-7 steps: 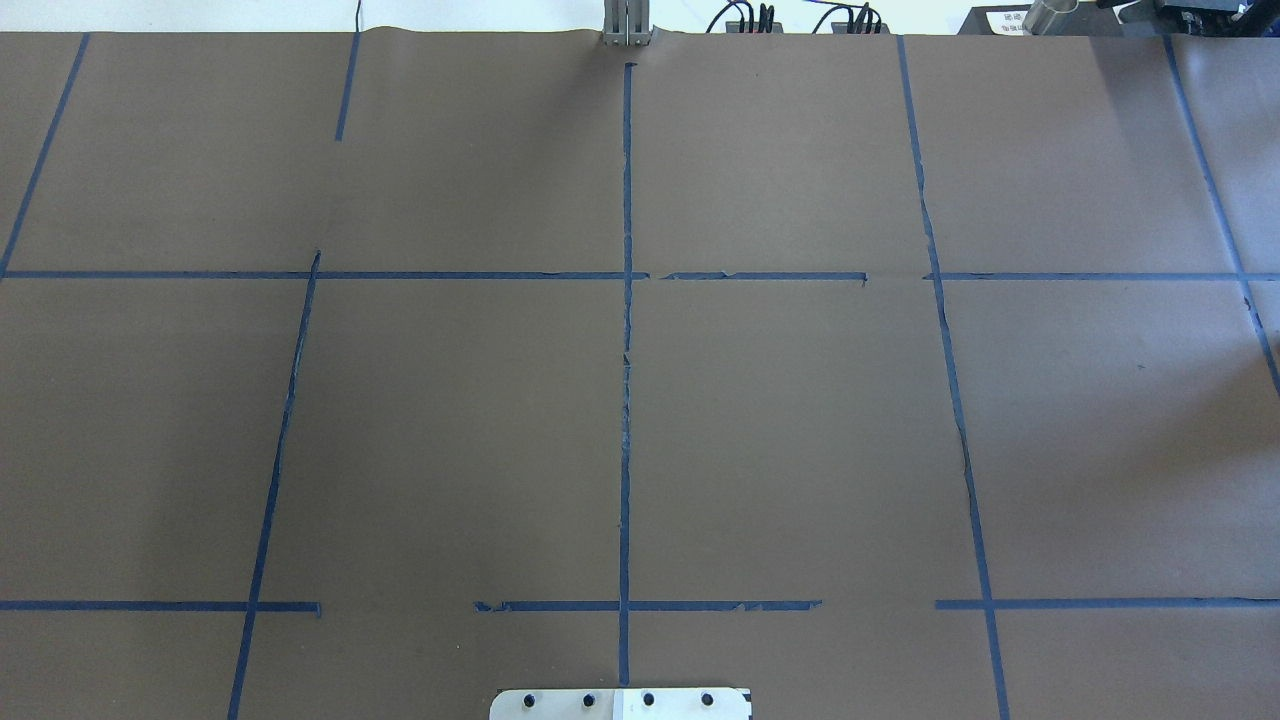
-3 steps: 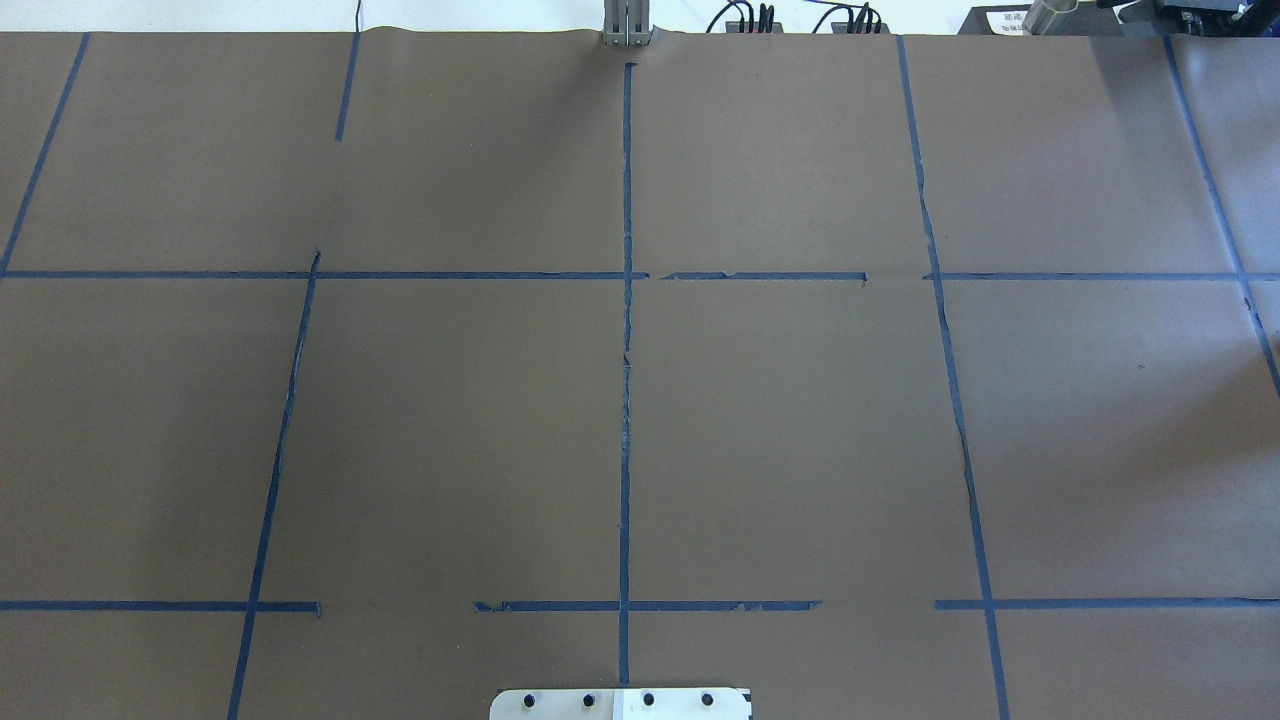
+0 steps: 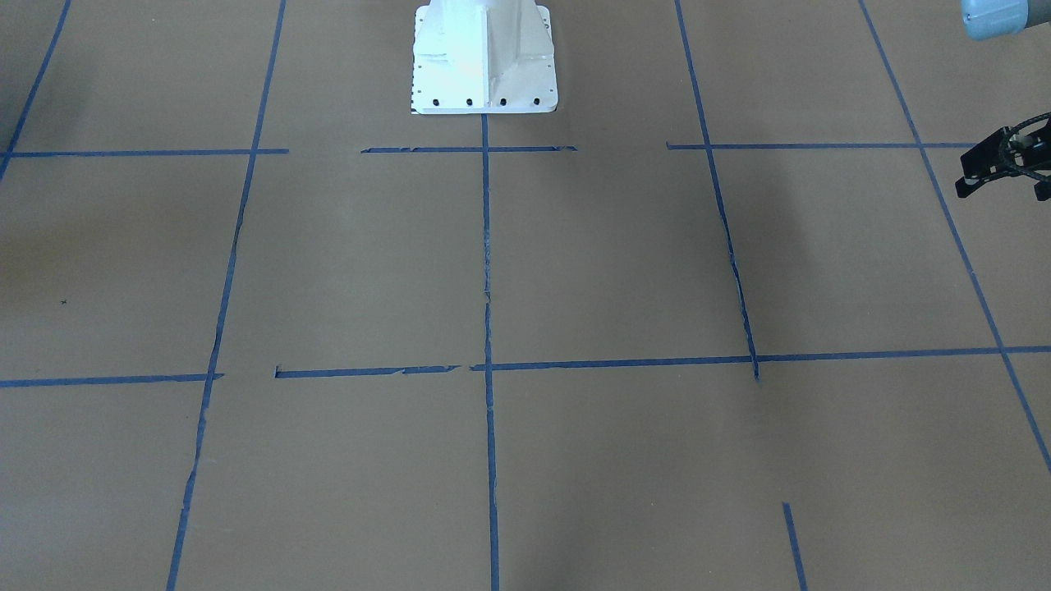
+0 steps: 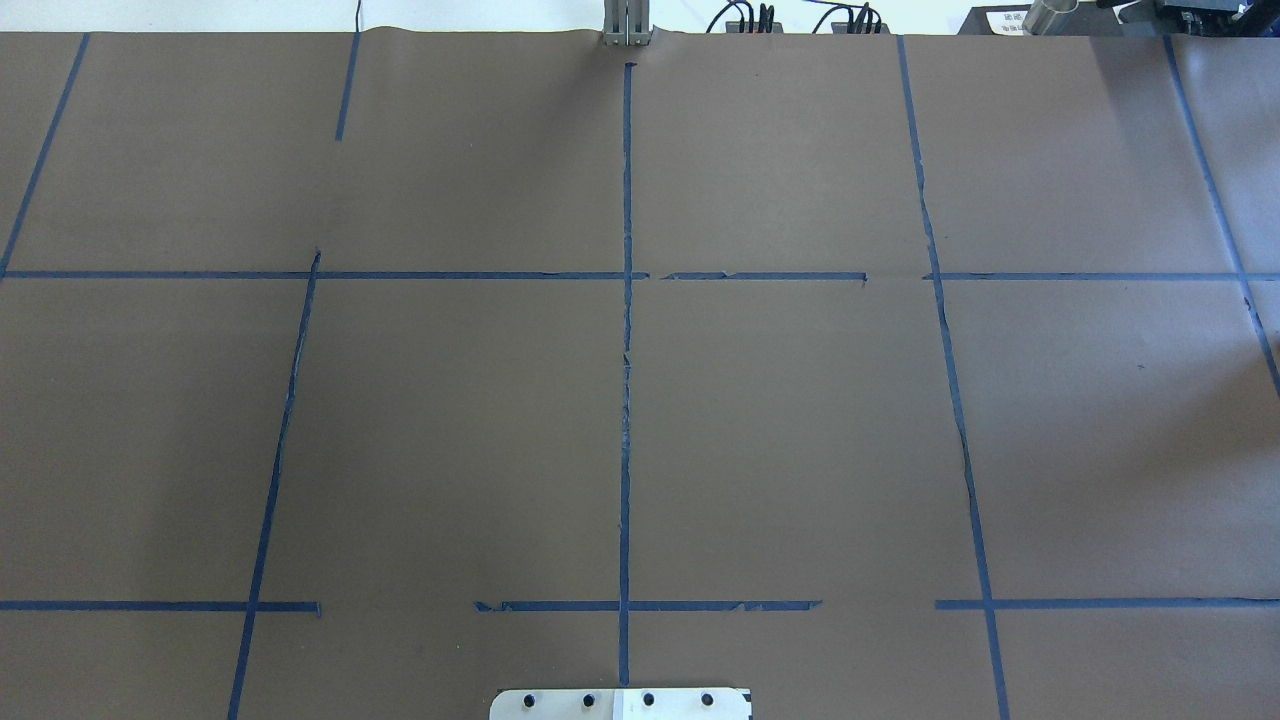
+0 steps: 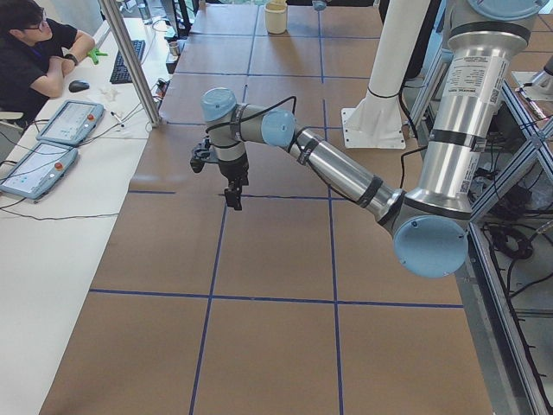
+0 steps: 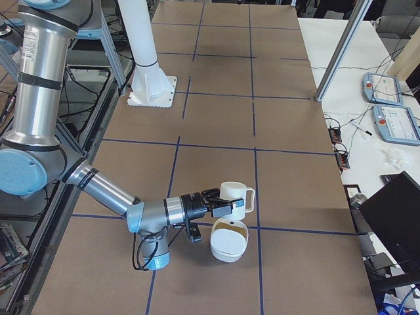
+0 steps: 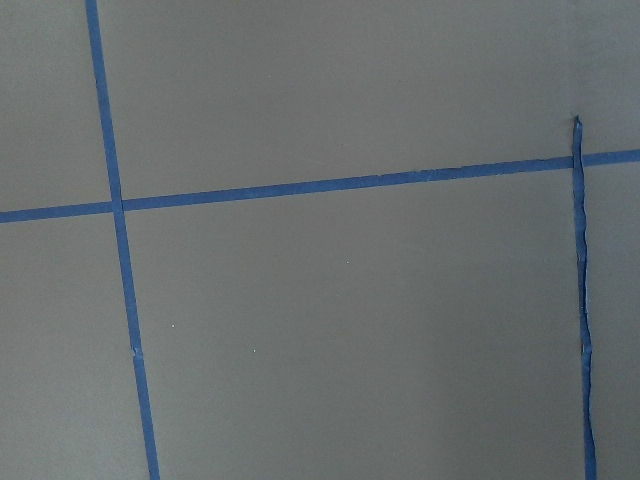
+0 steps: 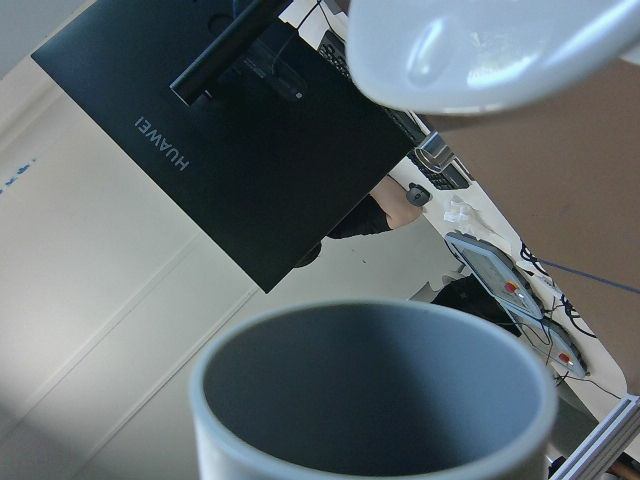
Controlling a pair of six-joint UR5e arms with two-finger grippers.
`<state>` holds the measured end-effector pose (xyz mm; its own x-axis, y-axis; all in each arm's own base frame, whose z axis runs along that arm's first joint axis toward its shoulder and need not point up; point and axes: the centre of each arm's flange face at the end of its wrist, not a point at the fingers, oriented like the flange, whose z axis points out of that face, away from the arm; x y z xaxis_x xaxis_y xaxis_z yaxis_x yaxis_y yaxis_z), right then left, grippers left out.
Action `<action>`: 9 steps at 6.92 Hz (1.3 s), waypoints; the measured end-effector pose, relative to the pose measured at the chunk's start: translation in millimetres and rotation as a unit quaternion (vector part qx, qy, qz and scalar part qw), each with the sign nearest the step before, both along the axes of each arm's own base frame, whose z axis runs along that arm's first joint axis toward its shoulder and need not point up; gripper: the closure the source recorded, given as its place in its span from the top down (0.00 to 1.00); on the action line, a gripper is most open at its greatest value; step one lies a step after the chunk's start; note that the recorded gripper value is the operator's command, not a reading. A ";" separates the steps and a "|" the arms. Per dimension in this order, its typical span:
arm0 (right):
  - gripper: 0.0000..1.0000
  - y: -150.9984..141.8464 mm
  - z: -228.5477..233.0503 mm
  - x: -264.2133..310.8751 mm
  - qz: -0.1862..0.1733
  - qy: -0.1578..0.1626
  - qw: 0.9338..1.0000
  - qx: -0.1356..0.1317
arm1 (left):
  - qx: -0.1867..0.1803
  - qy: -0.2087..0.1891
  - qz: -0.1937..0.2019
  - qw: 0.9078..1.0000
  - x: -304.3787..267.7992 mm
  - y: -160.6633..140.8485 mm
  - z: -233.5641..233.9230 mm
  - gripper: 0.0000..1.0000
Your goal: Left arm hands cup to right arm to dump lemon
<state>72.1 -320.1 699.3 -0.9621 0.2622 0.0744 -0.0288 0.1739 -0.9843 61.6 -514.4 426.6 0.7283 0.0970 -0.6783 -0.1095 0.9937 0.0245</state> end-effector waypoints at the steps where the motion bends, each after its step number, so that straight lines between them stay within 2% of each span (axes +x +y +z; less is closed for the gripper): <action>1: 0.01 -0.7 -2.1 -1.7 -0.001 0.039 0.999 0.014 | 0.000 0.000 0.000 1.000 0.4 -0.2 -0.5 1.00; 2: 0.00 -1.6 -5.9 -4.9 -0.007 0.086 0.996 0.032 | 0.000 0.001 0.000 1.000 0.7 -0.3 -0.6 1.00; 3: 0.00 -2.6 -9.5 -8.2 -0.011 0.143 0.988 0.054 | 0.000 0.001 0.000 1.000 0.9 -0.4 -0.5 1.00; 4: 0.00 -4.1 -10.8 -11.3 -0.010 0.209 0.975 0.075 | -0.001 0.000 0.000 1.000 1.0 -0.3 0.0 1.00; 5: 0.00 -8.9 -14.4 -15.6 -0.012 0.275 0.957 0.092 | -0.001 0.000 0.000 1.000 1.0 -0.3 0.4 1.00; 6: 0.00 -16.5 -22.7 -20.5 -0.016 0.333 0.937 0.109 | -0.001 0.000 0.000 1.000 1.0 -0.3 0.6 1.00; 7: 0.00 -24.7 -32.2 -25.3 -0.019 0.393 0.911 0.128 | -0.001 0.000 0.001 1.000 1.3 -0.3 0.7 1.00; 9: 0.00 -44.1 -58.8 -37.0 -0.023 0.501 0.849 0.163 | -0.001 0.000 0.001 1.000 1.6 -0.3 0.7 1.00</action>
<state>35.1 -364.2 640.5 -0.3614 0.1059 0.9264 -0.8101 0.4562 -0.3682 63.2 -514.7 427.3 0.7277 0.0966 -0.6790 -0.1116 0.9935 0.0217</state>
